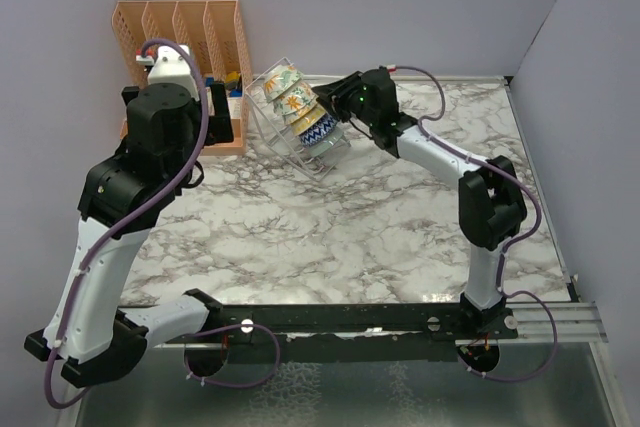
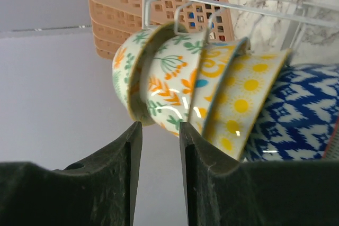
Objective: Load the bowls into the dish rack
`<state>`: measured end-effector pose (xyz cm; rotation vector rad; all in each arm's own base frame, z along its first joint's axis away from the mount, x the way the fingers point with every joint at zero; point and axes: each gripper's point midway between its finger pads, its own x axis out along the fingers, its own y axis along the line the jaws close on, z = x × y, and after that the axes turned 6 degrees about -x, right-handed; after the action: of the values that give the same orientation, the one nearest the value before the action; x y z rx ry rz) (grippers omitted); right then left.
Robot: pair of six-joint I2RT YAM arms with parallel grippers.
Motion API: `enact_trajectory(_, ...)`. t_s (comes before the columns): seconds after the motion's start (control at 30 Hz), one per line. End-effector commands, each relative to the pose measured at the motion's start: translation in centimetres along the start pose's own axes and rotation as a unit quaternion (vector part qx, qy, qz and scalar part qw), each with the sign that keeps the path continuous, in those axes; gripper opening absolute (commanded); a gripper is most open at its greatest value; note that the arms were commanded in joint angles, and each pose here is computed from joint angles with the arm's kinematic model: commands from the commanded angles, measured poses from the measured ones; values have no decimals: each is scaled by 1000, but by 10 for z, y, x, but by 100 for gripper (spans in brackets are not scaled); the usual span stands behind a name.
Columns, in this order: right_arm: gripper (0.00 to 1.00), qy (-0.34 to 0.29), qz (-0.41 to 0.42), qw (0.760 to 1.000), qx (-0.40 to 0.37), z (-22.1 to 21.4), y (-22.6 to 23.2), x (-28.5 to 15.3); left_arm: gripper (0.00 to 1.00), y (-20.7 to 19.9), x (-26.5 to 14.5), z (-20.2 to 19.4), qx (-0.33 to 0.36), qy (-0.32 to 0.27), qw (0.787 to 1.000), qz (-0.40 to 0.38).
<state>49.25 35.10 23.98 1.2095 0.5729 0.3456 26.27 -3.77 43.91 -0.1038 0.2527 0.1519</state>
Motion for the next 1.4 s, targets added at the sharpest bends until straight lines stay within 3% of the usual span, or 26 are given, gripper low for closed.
enact_trajectory(0.0, 35, -5, -9, 989, -148, 16, 33, -17, 99, -28, 8, -22, 22, 52, 997, -58)
enact_trajectory(0.27, 38, -4, -82, 932, -352, 42, 34, -52, 99, -58, 21, -46, 7, 107, 990, -96)
enact_trajectory(0.47, 48, -39, -131, 880, -456, 71, 34, -97, 99, -49, 39, -46, -66, 103, 992, -11)
enact_trajectory(0.57, 62, -47, -153, 854, -494, 82, 32, -116, 99, -37, 46, -50, -93, 102, 989, 50)
enact_trajectory(0.6, 87, -46, -162, 848, -503, 85, 30, -121, 99, -33, 48, -51, -98, 101, 988, 68)
enact_trajectory(0.63, 99, -44, -172, 842, -509, 86, 27, -125, 99, -29, 49, -52, -100, 100, 986, 85)
enact_trajectory(0.87, 99, -26, -182, 837, -516, 83, 20, -141, 99, -14, 55, -43, -123, 69, 979, 148)
enact_trajectory(1.37, 99, -9, -182, 834, -521, 79, 12, -151, 99, -11, 57, -35, -126, 53, 978, 159)
